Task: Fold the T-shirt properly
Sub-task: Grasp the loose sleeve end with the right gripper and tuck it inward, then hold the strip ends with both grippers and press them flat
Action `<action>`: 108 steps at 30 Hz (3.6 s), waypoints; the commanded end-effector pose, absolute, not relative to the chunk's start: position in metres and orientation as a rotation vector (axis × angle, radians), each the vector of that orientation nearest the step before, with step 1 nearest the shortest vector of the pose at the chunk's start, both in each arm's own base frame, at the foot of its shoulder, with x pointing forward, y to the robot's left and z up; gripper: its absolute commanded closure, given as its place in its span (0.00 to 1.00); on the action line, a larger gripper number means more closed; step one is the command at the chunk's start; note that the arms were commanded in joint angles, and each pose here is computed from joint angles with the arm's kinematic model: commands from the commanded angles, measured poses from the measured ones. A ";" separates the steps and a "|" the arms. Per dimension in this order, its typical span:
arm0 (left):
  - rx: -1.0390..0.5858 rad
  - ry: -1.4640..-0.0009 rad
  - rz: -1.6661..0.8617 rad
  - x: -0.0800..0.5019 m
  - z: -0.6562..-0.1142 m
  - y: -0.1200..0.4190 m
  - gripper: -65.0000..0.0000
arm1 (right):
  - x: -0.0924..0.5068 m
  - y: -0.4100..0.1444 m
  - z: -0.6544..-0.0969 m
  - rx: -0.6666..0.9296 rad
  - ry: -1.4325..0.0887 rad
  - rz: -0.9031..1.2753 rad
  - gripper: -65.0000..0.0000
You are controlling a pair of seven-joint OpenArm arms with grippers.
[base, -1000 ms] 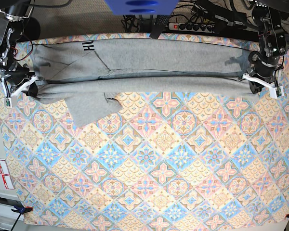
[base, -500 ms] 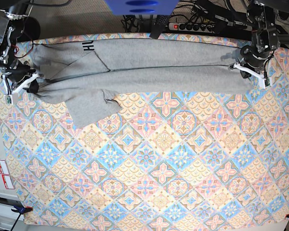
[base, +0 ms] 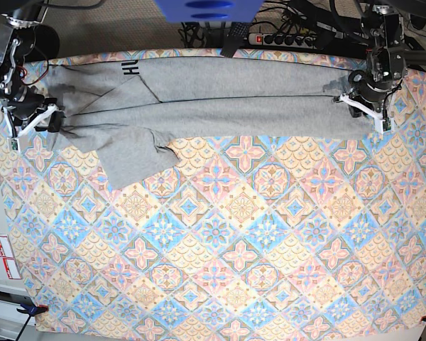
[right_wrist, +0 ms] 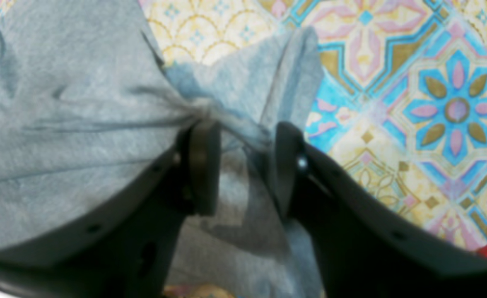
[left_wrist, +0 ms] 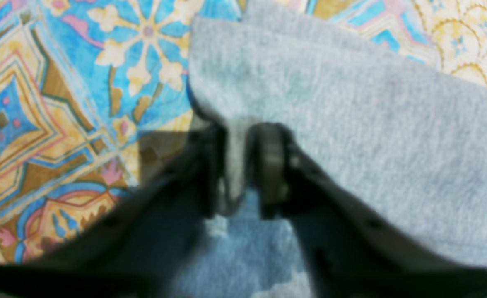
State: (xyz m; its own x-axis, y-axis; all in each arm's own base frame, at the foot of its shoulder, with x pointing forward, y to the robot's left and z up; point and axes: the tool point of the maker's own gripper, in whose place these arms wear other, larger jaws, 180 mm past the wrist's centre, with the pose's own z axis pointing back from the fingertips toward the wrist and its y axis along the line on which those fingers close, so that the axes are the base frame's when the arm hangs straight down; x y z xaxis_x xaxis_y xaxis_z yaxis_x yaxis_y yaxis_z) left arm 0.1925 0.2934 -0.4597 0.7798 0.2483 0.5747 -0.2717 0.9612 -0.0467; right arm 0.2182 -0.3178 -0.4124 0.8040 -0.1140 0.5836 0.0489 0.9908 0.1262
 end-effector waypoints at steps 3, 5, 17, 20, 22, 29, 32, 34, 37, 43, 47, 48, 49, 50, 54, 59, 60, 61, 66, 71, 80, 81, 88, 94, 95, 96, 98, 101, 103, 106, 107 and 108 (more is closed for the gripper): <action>0.049 -0.649 0.271 0.200 -0.450 0.298 0.58 | 0.229 -0.337 -0.391 0.069 -0.701 -0.102 0.65; 0.050 -0.649 0.273 0.200 -0.450 0.299 0.55 | 0.228 -0.347 -0.386 0.052 -0.715 -0.124 0.65; -0.018 -0.667 0.339 0.203 -0.448 0.292 0.55 | 0.306 -0.272 -0.372 0.136 -0.768 0.116 0.65; -0.044 -0.671 0.359 0.205 -0.447 0.289 0.55 | 0.325 -0.245 -0.381 0.082 -0.712 0.269 0.65; -0.051 -0.671 0.365 0.204 -0.447 0.289 0.55 | 0.338 -0.242 -0.389 0.024 -0.666 0.338 0.65; -0.055 -0.678 0.356 0.207 -0.443 0.286 0.55 | 0.349 -0.235 -0.432 0.014 -0.534 0.341 0.63; -0.063 -0.651 0.355 0.204 -0.445 0.284 0.55 | 0.352 -0.231 -0.439 0.036 -0.514 0.320 0.59; -0.064 -0.647 0.354 0.204 -0.446 0.284 0.55 | 0.353 -0.233 -0.442 0.039 -0.508 0.310 0.58; -0.064 -0.647 0.354 0.204 -0.446 0.284 0.55 | 0.354 -0.234 -0.447 0.047 -0.507 0.297 0.57; -0.065 -0.650 0.354 0.205 -0.445 0.284 0.55 | 0.345 -0.229 -0.468 0.085 -0.468 0.260 0.57; -0.065 -0.650 0.354 0.205 -0.445 0.284 0.55 | 0.339 -0.223 -0.475 0.102 -0.448 0.256 0.57; -0.065 -0.650 0.354 0.205 -0.445 0.284 0.55 | 0.339 -0.214 -0.477 0.116 -0.445 0.264 0.57; -0.065 -0.650 0.354 0.205 -0.445 0.284 0.55 | 0.338 -0.207 -0.479 0.122 -0.440 0.282 0.57; -0.065 -0.650 0.354 0.205 -0.445 0.284 0.55 | 0.336 -0.199 -0.482 0.127 -0.428 0.309 0.57; -0.065 -0.650 0.354 0.205 -0.445 0.284 0.55 | 0.326 -0.181 -0.491 0.134 -0.394 0.384 0.58; -0.065 -0.650 0.354 0.205 -0.445 0.284 0.55 | 0.319 -0.163 -0.497 0.162 -0.381 0.399 0.58; -0.065 -0.650 0.354 0.205 -0.445 0.284 0.55 | 0.319 -0.163 -0.497 0.163 -0.381 0.399 0.58; -0.065 -0.650 0.354 0.205 -0.445 0.284 0.55 | 0.318 -0.162 -0.498 0.163 -0.378 0.405 0.58; -0.065 -0.650 0.354 0.205 -0.445 0.284 0.55 | 0.318 -0.162 -0.498 0.168 -0.378 0.401 0.80; -0.065 -0.651 0.354 0.206 -0.445 0.284 0.55 | 0.328 -0.157 -0.486 0.192 -0.426 0.382 0.97; -0.064 -0.654 0.355 0.206 -0.445 0.284 0.55 | 0.309 -0.168 -0.426 0.346 -0.620 0.169 0.97; -0.064 -0.656 0.355 0.207 -0.444 0.284 0.55 | 0.303 -0.169 -0.420 0.353 -0.629 0.162 0.97; -0.065 -0.657 0.353 0.207 -0.444 0.284 0.55 | 0.259 -0.183 -0.387 0.343 -0.708 0.131 0.97; -0.065 -0.657 0.353 0.207 -0.444 0.284 0.55 | 0.219 -0.189 -0.378 0.300 -0.692 0.145 0.97; -0.065 -0.657 0.353 0.207 -0.444 0.284 0.55 | 0.213 -0.190 -0.378 0.295 -0.686 0.145 0.97; -0.065 -0.659 0.353 0.208 -0.444 0.284 0.55 | 0.209 -0.189 -0.379 0.294 -0.678 0.146 0.97; -0.065 -0.659 0.353 0.208 -0.444 0.284 0.55 | 0.199 -0.189 -0.382 0.293 -0.658 0.147 0.98; -0.067 -0.671 0.355 0.214 -0.441 0.284 0.55 | 0.182 -0.190 -0.389 0.292 -0.618 0.139 0.98; -0.067 -0.672 0.355 0.214 -0.442 0.284 0.55 | 0.173 -0.190 -0.393 0.294 -0.595 0.135 0.98; -0.067 -0.672 0.355 0.214 -0.442 0.284 0.55 | 0.158 -0.190 -0.399 0.295 -0.560 0.132 0.98; -0.067 -0.672 0.355 0.214 -0.442 0.284 0.55 | 0.153 -0.190 -0.400 0.296 -0.547 0.130 0.98; -0.068 -0.673 0.355 0.215 -0.441 0.284 0.55 | 0.148 -0.190 -0.402 0.296 -0.535 0.129 0.98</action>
